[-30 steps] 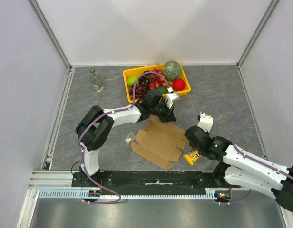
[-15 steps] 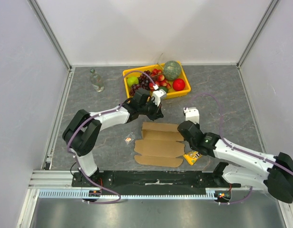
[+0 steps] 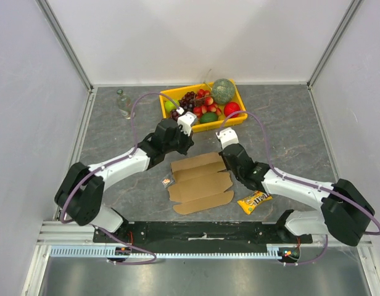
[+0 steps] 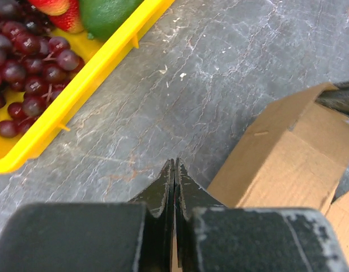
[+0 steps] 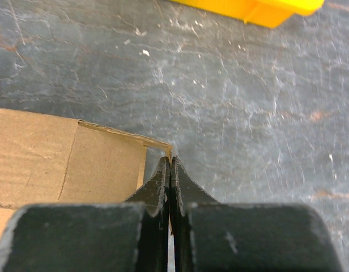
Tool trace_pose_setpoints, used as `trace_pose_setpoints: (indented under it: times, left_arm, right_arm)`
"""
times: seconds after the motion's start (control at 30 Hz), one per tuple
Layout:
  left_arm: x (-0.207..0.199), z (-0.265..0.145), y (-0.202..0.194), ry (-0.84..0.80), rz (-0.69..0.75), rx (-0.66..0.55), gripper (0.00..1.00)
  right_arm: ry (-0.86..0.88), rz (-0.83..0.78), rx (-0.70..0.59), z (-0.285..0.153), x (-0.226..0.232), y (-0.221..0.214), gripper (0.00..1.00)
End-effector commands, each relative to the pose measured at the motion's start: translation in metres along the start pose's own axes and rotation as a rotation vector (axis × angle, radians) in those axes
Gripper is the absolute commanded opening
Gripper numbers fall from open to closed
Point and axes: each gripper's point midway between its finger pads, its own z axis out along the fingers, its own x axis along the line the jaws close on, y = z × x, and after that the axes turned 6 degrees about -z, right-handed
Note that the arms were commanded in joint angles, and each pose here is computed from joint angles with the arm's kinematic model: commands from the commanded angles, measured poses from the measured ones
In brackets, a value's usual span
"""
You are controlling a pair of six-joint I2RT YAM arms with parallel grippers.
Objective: Fold the paper box
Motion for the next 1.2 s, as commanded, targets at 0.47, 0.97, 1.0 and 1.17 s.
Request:
trace_pose_setpoints:
  times: [0.47, 0.97, 1.0, 1.17]
  left_arm:
    - [-0.006, -0.080, 0.001, -0.002, -0.059, -0.284, 0.02]
    - [-0.004, -0.079, -0.028, -0.006, -0.072, -0.250, 0.02]
    - [-0.003, -0.080, -0.029, 0.000, -0.072, -0.256, 0.02]
    - [-0.001, -0.082, -0.035, 0.006, -0.076, -0.266, 0.02]
  right_arm:
    - [0.247, -0.163, -0.145, 0.045, 0.029, 0.054, 0.00]
    - [0.262, -0.137, -0.153, 0.042, 0.026, 0.055, 0.00]
    - [0.263, -0.138, -0.152, 0.042, 0.026, 0.055, 0.00]
    - [0.268, -0.130, -0.140, 0.044, 0.027, 0.051, 0.02]
